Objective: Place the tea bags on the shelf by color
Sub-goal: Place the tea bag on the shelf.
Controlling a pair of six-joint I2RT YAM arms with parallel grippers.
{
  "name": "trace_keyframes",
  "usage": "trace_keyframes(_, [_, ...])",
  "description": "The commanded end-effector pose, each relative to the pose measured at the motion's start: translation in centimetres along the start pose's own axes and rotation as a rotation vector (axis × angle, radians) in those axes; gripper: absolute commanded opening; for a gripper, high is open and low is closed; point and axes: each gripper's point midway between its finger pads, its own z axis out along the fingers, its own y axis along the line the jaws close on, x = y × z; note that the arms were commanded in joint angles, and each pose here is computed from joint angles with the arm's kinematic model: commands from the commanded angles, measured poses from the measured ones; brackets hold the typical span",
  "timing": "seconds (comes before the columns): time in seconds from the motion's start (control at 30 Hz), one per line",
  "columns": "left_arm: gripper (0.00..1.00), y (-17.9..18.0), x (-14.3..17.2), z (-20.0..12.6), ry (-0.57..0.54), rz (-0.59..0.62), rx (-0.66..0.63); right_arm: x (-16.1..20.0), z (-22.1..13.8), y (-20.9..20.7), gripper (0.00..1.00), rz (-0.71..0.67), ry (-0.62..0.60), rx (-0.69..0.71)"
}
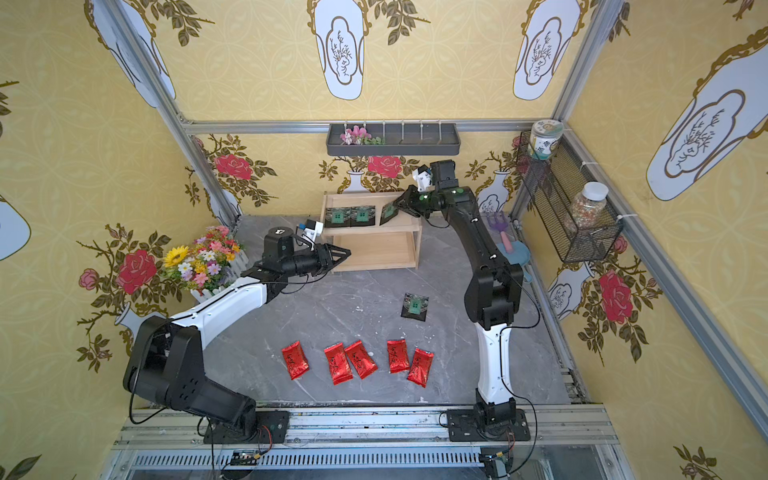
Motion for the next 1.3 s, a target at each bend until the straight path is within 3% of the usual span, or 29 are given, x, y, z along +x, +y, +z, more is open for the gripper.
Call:
trace_keyframes(0.0, [0.40, -0.3, -0.1, 0.2, 0.002, 0.013, 0.029, 0.1, 0.3, -0.4, 0.23, -0.015, 0.011, 0.012])
trace_keyframes(0.93, [0.40, 0.0, -0.1, -0.1, -0.004, 0.005, 0.032, 1.0, 1.9, -1.3, 0.26, -0.020, 0.045, 0.044])
trace_keyframes(1.27, [0.40, 0.0, -0.1, -0.1, -0.006, 0.006, 0.036, 0.5, 1.6, -1.3, 0.35, -0.031, 0.026, 0.060])
